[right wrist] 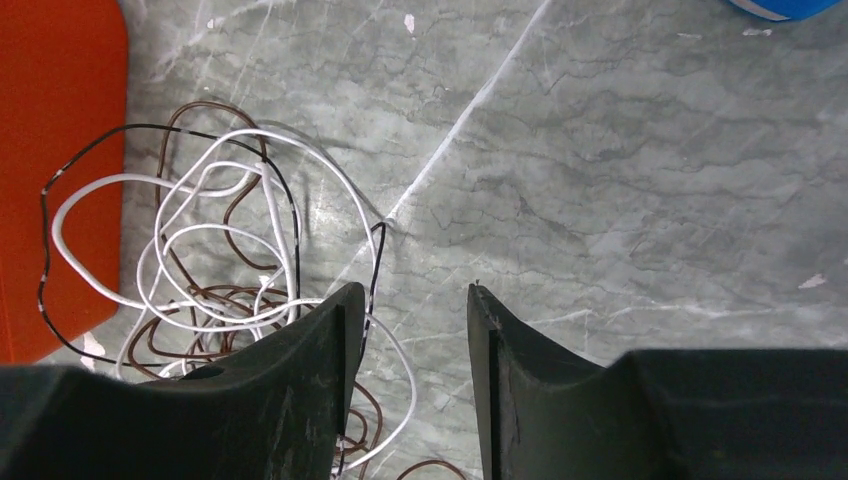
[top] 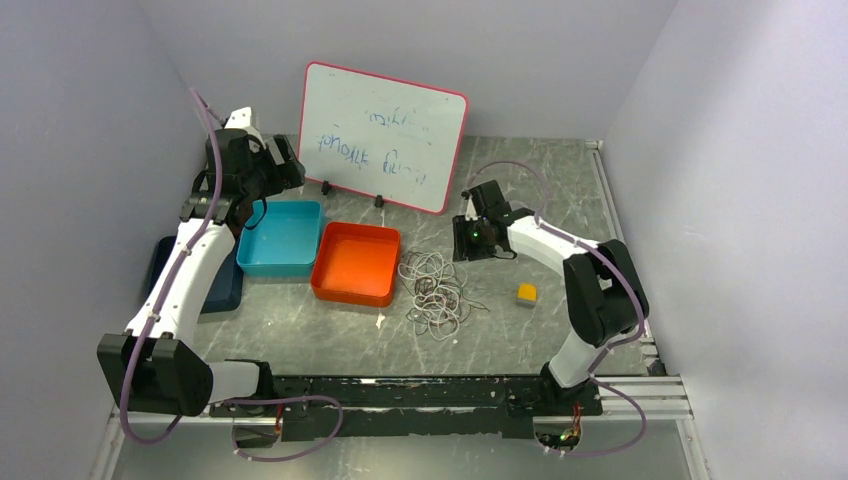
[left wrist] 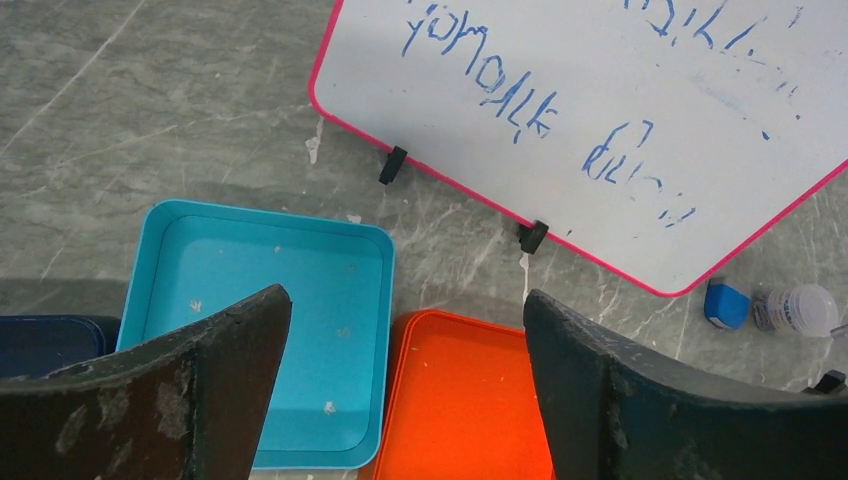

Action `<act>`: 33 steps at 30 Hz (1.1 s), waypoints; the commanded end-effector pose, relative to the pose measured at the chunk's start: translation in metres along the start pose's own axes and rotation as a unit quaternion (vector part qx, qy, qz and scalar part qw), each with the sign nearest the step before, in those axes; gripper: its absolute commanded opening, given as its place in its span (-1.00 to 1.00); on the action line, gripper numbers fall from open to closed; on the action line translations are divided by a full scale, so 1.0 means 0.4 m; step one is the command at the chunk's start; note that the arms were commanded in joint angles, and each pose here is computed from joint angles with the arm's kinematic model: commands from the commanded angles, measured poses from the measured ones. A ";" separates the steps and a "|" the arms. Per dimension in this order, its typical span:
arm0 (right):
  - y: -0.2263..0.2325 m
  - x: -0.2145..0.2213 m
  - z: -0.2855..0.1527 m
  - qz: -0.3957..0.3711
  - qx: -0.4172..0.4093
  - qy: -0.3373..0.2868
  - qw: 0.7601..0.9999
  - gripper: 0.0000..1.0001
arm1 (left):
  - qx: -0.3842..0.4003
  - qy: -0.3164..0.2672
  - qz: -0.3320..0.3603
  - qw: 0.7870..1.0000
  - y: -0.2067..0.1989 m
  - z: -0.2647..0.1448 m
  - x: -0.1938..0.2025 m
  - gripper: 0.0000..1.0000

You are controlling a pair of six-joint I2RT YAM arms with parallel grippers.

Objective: Untangle the cables

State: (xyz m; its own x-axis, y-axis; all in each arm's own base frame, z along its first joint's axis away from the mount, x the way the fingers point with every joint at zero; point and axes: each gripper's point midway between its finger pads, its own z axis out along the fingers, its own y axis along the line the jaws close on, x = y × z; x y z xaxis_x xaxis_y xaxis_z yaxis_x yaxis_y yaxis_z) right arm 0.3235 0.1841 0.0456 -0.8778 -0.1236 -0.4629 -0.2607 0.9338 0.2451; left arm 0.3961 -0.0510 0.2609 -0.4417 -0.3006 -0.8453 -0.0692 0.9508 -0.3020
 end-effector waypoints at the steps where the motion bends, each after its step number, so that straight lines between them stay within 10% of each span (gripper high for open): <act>1: 0.007 0.020 0.027 -0.007 -0.014 0.013 1.000 -0.09 | 0.021 -0.005 -0.002 1.000 -0.024 0.004 -0.006 0.81; 33: 0.024 0.036 -0.035 -0.034 -0.026 -0.006 0.999 0.06 | 0.032 0.011 -0.003 0.999 -0.030 0.018 0.020 0.75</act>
State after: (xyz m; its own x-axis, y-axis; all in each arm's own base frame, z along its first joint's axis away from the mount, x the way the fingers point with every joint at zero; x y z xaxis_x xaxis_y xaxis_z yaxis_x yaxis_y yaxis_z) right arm 0.3128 0.1872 0.0515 -0.8544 -0.1529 -0.4965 -0.3133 0.9140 0.2577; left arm 0.3967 -0.0558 0.2546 -0.4599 -0.3043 -0.8342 -0.0547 0.9474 -0.3154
